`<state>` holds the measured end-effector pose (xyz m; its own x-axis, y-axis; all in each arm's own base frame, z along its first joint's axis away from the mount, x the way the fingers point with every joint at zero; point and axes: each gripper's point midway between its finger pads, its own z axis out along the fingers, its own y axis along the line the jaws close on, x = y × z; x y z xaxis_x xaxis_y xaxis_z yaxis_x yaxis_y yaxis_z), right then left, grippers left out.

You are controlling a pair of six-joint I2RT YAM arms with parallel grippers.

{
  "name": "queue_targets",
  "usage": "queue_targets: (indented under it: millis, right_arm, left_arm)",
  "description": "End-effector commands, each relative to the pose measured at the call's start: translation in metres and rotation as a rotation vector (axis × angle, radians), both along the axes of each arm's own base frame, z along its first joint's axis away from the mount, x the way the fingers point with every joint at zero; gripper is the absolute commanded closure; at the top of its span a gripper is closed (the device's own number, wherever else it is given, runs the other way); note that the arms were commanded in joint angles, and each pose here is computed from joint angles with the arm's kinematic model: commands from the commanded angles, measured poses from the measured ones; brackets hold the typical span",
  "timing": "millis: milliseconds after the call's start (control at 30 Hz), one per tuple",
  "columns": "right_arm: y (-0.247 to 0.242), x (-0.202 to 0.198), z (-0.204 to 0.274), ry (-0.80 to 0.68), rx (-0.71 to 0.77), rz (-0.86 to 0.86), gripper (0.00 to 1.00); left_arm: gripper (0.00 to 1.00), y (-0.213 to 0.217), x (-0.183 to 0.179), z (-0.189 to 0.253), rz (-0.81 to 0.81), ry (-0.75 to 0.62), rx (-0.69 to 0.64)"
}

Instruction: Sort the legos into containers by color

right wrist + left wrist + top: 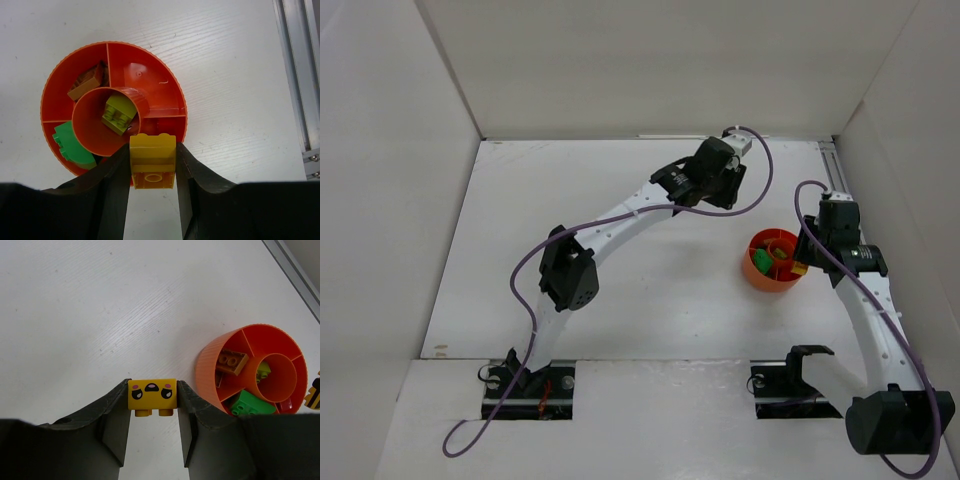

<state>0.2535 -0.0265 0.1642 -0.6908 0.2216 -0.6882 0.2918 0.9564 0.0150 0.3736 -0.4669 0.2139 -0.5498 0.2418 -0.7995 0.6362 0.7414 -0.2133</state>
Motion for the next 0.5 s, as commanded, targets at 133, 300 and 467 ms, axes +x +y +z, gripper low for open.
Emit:
queue_targets:
  millis: [133, 300, 467]
  right_arm:
    - [-0.0025, 0.0073, 0.0112, -0.061, -0.004, -0.01, 0.94]
    - [-0.0044, 0.0064, 0.0136, -0.07, -0.012, -0.018, 0.94]
    - [-0.0028, 0.0066, 0.0134, -0.07, -0.005, -0.011, 0.94]
  left_arm:
    - [1.0, 0.0045, 0.0045, 0.0484, 0.008, -0.073, -0.066]
    - [1.0, 0.0045, 0.0045, 0.0484, 0.008, -0.073, -0.066]
    - [1.0, 0.009, 0.0079, 0.0466, 0.017, -0.068, -0.058]
